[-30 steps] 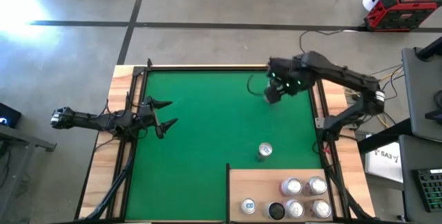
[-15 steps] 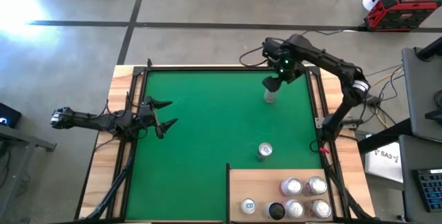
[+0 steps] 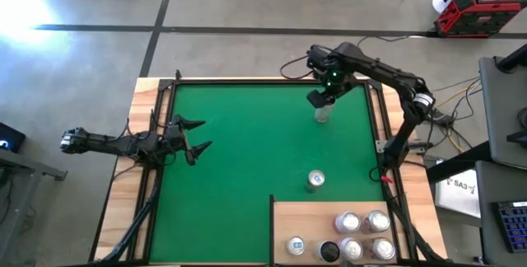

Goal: Place canned beverage on shelf
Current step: Put the white-yellow soda can aligned with the white-yellow soda can on the shelf

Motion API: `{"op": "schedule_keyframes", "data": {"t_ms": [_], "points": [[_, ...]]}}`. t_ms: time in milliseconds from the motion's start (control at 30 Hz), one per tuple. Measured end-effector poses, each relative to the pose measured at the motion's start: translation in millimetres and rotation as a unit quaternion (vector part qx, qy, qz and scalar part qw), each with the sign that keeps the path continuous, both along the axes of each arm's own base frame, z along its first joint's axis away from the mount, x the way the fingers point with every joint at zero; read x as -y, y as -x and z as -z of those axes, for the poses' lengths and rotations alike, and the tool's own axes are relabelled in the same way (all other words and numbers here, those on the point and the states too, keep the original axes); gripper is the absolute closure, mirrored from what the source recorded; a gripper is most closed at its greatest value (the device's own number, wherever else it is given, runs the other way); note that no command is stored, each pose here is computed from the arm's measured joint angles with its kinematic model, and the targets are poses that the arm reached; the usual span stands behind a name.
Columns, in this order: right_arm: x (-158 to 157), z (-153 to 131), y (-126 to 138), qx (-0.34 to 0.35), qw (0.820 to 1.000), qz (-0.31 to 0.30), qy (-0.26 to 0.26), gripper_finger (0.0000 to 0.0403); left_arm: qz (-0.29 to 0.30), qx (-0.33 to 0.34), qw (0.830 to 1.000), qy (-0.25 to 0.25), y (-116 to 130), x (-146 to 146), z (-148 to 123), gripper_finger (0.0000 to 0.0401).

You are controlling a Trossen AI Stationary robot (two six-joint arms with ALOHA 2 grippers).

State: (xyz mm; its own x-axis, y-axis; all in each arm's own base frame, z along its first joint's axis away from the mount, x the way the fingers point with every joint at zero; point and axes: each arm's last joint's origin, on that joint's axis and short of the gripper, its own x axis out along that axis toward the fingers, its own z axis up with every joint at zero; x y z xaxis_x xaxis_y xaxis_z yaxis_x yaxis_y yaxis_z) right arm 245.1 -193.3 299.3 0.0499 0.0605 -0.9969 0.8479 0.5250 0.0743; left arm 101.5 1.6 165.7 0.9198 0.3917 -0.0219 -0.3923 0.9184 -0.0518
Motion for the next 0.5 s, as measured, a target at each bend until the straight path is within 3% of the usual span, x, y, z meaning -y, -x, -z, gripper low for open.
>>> {"op": "schedule_keyframes", "data": {"t_ms": [500], "points": [[4.9, 9.0, -4.3, -0.016, 1.0, 0.009, -0.001, 0.0051, 0.0, 0.0, 1.0, 0.0, 0.0, 0.0, 0.0, 0.0023]]}}
